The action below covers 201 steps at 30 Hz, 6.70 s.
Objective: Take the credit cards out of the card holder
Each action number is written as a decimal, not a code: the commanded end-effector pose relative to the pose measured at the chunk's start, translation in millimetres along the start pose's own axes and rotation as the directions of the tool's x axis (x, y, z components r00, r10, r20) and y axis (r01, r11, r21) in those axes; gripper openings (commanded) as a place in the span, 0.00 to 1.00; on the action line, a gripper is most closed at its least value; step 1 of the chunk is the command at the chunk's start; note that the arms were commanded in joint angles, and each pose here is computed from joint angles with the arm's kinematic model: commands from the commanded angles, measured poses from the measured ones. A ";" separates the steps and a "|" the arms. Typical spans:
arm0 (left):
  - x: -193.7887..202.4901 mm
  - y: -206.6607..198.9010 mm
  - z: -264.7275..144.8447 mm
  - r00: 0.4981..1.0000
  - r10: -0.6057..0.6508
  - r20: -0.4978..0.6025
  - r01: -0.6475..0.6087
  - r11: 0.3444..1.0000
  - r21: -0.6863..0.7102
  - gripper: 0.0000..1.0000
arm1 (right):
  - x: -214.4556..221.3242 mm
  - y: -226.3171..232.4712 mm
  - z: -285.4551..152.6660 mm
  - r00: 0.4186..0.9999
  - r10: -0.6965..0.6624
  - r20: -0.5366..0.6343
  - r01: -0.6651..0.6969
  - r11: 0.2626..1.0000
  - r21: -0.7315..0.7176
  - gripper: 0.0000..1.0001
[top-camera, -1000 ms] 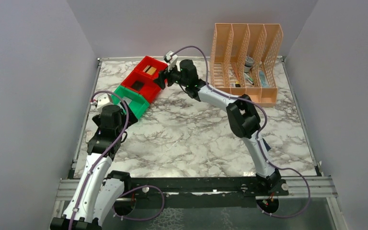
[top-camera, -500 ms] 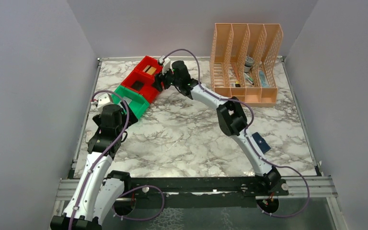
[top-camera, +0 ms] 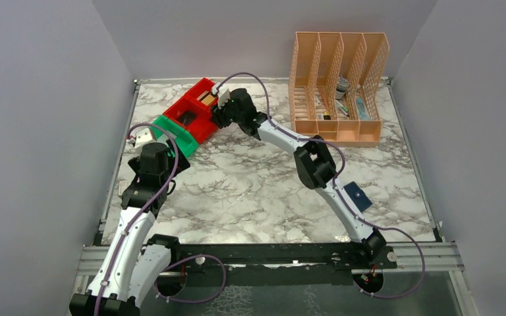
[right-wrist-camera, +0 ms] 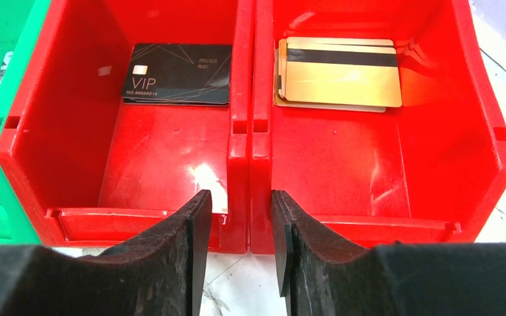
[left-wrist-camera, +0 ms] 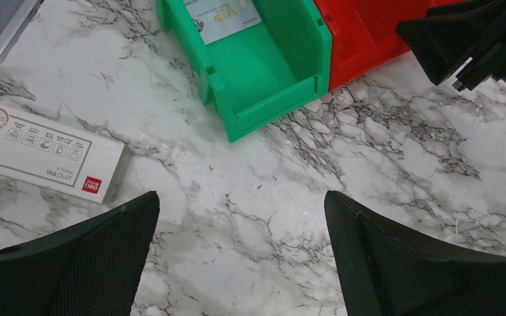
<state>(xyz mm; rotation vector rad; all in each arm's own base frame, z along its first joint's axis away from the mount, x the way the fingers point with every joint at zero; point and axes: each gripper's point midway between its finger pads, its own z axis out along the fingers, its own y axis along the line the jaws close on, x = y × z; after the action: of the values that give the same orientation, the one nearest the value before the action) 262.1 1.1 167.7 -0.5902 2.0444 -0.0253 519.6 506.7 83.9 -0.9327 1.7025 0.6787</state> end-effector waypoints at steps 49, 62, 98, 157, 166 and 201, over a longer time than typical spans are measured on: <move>19.2 -6.1 10.2 0.996 0.026 -0.089 -0.024 0.999 0.027 0.99 | 108.9 85.5 -260.2 0.762 0.601 -0.240 -0.480 0.773 0.414 0.18; 27.5 -12.5 14.2 0.990 0.040 -0.132 -0.033 0.998 0.056 0.99 | 124.3 76.6 -295.5 0.783 0.574 -0.239 -0.415 0.769 0.487 0.19; 30.3 -27.1 9.6 0.986 0.057 -0.155 -0.035 0.989 0.143 0.99 | 210.3 -77.4 -539.3 0.394 0.845 0.361 -0.489 -0.139 0.861 0.62; 44.3 -34.4 9.3 0.973 0.082 -0.215 -0.040 0.981 0.192 0.99 | 187.1 132.4 -452.3 0.212 0.934 -0.287 -0.753 0.343 0.562 0.60; 42.5 -48.3 3.2 0.965 0.137 -0.223 -0.071 0.957 0.280 0.99 | 226.9 161.0 -466.2 0.141 0.898 -0.417 -0.715 0.384 0.584 0.52; 168.2 -129.9 -64.6 0.867 0.250 -0.431 0.062 0.804 0.591 0.81 | 101.3 143.0 -334.5 0.585 0.765 -0.269 -0.694 0.644 0.322 0.47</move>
<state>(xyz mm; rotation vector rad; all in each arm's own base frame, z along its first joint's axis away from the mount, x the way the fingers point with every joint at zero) 189.4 -203.8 100.4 0.0925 2.4197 -0.8073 192.4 279.9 71.3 -0.1095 2.6037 0.8843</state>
